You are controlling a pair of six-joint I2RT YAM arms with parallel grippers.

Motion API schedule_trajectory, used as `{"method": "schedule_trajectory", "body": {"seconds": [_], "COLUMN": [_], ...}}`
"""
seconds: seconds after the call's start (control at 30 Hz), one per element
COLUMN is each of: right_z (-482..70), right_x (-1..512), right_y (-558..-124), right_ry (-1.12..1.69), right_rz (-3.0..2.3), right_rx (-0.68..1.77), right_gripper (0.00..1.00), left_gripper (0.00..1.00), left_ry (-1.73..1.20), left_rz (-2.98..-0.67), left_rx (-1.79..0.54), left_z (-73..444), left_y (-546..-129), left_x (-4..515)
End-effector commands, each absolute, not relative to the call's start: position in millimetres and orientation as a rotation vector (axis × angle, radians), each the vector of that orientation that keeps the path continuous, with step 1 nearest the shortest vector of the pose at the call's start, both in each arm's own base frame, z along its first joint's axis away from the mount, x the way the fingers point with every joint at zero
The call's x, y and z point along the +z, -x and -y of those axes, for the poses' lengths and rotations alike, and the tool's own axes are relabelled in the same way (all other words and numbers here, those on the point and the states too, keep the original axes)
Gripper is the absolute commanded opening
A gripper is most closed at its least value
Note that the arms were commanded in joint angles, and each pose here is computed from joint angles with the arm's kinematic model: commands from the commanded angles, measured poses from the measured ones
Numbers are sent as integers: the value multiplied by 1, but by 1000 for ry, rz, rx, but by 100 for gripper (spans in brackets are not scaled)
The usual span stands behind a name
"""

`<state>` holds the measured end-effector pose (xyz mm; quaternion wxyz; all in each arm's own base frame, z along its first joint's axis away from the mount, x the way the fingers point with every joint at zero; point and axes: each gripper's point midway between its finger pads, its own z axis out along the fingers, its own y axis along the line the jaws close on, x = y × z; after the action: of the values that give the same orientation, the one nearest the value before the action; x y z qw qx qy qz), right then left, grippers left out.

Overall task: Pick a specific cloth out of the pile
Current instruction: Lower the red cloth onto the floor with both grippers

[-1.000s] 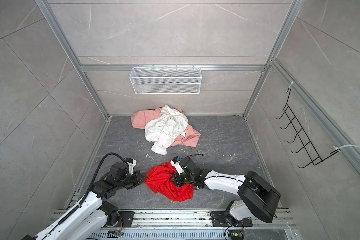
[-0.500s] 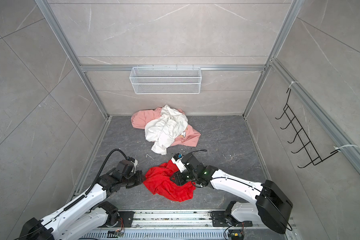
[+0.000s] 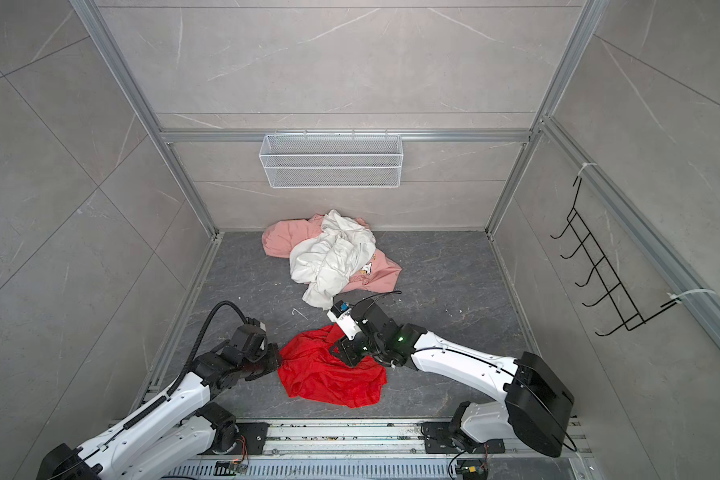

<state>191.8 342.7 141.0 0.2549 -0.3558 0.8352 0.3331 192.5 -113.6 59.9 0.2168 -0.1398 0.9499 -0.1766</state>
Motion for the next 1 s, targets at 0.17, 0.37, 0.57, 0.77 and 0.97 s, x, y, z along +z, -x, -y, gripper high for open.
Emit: {"method": "schedule_trajectory", "body": {"seconds": [0.17, 0.37, 0.57, 0.77, 0.97], "right_z": [-360, -352, -349, -350, -346], "right_x": [95, 62, 46, 66, 119], "right_y": [-194, -185, -181, -180, -182], "right_ry": [1071, 1042, 1002, 949, 786], "right_rz": [-2265, -2338, -2363, -2345, -2255], "right_rx": [824, 840, 861, 897, 1012], "right_gripper": [34, 34, 34, 34, 33], "left_gripper": [5, 32, 46, 45, 30], "left_ry": [392, 297, 231, -2, -201], "left_rz": [-2630, -2556, -2469, -2370, -2323], "left_rx": [-448, -464, -607, -975, -1159], "left_z": [110, 112, 130, 183, 211], "left_y": [-195, -203, -211, -208, -190], "left_x": [61, 96, 132, 172, 188]}}
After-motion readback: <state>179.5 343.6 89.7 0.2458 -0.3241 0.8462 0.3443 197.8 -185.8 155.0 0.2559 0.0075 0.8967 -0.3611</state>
